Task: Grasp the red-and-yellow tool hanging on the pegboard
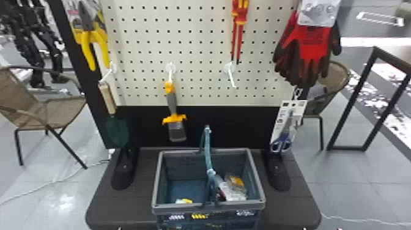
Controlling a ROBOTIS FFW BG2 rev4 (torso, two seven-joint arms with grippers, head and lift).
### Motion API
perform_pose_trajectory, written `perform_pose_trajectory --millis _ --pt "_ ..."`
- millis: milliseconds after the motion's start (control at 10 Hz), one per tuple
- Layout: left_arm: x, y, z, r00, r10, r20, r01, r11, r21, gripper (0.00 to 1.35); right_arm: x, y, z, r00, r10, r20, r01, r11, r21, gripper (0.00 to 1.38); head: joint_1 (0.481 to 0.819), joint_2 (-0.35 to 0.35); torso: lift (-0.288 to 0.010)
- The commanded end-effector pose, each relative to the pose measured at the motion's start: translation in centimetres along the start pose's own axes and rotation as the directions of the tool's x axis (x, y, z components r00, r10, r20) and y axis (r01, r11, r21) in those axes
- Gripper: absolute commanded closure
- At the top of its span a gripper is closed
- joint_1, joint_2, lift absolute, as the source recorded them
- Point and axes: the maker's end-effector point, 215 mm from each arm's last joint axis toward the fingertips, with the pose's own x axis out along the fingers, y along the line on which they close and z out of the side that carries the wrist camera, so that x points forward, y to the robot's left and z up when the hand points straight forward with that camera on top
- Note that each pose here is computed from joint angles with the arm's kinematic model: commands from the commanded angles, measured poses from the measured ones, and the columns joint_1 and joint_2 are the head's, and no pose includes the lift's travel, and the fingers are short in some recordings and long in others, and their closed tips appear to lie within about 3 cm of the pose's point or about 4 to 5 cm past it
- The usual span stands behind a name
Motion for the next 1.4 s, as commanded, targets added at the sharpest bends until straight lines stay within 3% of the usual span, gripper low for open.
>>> perform_pose_trajectory --millis 0,500,900,1300 --pt "0.0 0.0 0.0 1.000 -0.001 0.000 0.001 1.000 -0.001 0.17 0.0 0.0 0.0 1.000 0.000 0.000 0.000 1.000 0.000 0.31 0.549 0.000 -0.100" --pt "0.0 0.0 -0.1 1.000 -0.003 -0.002 0.003 1.000 0.001 0.17 0.4 0.1 0.9 1.000 0.005 0.019 -0.005 1.000 -0.004 0.31 0.549 0.000 -0.100" --pt "0.0 0.0 -0.1 1.000 -0.003 -0.004 0.003 1.000 -0.001 0.17 7.1 3.5 13.4 0.988 0.114 0.108 -0.107 0.992 -0.071 0.31 0.549 0.000 -0.100" --pt "0.0 -0.1 -0.3 1.000 -0.004 -0.010 0.003 1.000 -0.003 0.17 13.7 9.6 24.1 0.957 0.272 0.104 -0.264 0.961 -0.078 0.31 0.549 0.000 -0.100"
